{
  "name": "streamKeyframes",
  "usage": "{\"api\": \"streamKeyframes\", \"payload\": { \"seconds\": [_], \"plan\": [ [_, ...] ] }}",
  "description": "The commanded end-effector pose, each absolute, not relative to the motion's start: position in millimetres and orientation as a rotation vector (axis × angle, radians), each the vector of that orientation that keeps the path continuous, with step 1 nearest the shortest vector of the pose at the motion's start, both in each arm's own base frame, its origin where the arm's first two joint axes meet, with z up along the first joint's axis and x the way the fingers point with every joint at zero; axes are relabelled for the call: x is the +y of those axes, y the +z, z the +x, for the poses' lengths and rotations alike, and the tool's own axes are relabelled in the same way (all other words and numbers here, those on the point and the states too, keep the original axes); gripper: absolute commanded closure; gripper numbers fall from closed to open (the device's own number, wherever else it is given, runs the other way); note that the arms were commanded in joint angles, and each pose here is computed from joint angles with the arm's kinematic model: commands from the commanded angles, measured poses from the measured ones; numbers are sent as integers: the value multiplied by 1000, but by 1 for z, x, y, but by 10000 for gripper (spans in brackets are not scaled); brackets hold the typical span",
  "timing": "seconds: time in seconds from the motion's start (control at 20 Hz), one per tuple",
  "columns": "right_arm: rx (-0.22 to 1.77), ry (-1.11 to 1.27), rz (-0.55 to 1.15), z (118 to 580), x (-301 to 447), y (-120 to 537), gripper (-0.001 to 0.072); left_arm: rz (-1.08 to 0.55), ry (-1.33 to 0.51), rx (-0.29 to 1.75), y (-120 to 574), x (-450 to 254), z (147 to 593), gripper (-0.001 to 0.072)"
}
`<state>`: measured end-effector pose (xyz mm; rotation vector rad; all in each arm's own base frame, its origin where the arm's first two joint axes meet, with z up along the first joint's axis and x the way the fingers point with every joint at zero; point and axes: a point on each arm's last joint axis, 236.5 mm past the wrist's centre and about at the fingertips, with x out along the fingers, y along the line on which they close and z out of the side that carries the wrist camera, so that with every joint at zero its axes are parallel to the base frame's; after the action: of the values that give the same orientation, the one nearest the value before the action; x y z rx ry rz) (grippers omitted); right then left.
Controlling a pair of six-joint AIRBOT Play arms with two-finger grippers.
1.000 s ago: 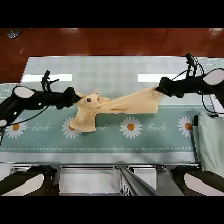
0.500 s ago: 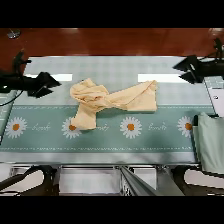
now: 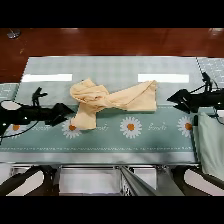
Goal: Fold the shirts.
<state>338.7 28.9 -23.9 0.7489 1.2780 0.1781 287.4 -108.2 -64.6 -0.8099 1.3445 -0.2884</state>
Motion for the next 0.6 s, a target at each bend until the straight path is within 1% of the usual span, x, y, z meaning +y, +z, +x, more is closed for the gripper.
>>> {"api": "streamKeyframes", "payload": {
  "seconds": [0.0,0.15,0.2,0.25,0.3,0.55],
  "plan": [
    [1294,225,689,331,55,-35,83,-806,-301,1333,-86,-147,290,9],
    [1279,219,691,336,59,-35,82,-807,-334,1375,-93,-169,284,13],
    [1279,208,694,336,58,-35,83,-796,-346,1376,-92,-172,285,129],
    [1276,195,699,338,56,-36,83,-783,-357,1371,-90,-174,288,411],
    [1281,183,710,339,55,-39,82,-741,-396,1348,-86,-175,291,669],
    [1283,126,808,352,54,-57,83,-715,-459,1320,-69,-181,302,670]
  ]
}}
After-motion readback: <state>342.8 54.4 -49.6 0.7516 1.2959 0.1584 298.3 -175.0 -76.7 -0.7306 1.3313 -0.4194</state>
